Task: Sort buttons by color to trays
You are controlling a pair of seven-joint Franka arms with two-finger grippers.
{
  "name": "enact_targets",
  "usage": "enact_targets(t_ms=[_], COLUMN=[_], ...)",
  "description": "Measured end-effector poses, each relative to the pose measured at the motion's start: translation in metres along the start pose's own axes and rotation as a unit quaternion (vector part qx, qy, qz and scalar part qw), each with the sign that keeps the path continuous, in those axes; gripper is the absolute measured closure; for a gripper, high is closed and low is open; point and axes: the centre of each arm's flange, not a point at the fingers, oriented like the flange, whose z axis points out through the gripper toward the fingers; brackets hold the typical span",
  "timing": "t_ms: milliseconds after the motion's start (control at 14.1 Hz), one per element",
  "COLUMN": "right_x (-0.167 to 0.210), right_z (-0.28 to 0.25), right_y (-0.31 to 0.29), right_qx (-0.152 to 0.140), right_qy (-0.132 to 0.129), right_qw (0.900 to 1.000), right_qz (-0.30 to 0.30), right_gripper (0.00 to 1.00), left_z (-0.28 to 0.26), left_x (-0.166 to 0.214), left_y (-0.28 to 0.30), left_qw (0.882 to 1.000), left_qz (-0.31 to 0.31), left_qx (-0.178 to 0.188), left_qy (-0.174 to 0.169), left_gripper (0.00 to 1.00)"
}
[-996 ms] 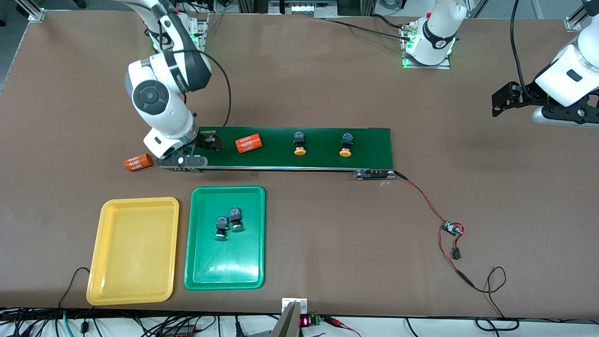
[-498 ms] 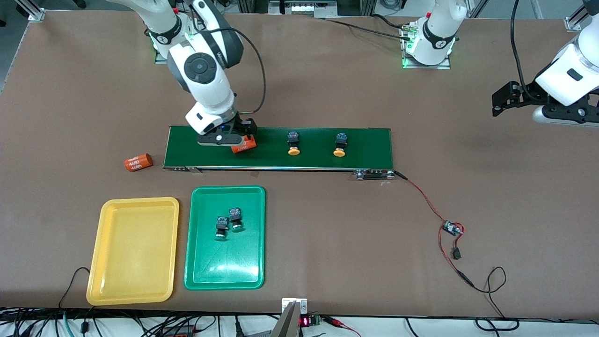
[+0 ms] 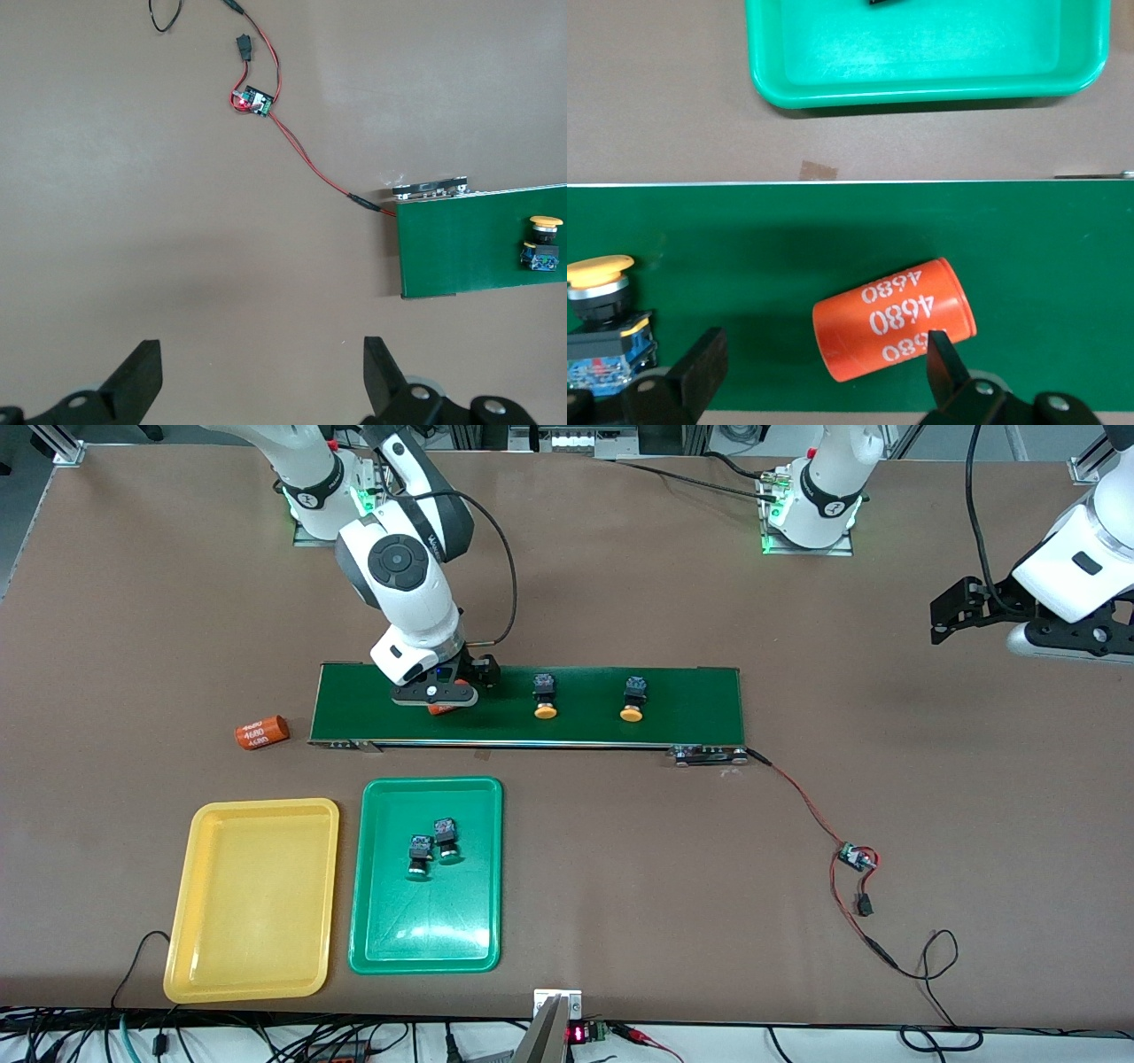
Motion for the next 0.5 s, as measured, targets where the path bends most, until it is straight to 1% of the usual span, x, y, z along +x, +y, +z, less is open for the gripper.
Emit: enact_targets(t_ms=[498], right_x=[-0.003], right_z=[-0.002], right_y=[-0.011], right_qx=[0.007], right_qy=[-0.001], right_qw=[1.000], right_qz=[0.029], right_gripper=[0.00], left_z=[0.000], left_x=[0.000], left_y=[0.000], left_qw=[1.000], left_qz=[0.000], left_qx=[0.000], left_qy=[0.000], left_gripper=[0.00])
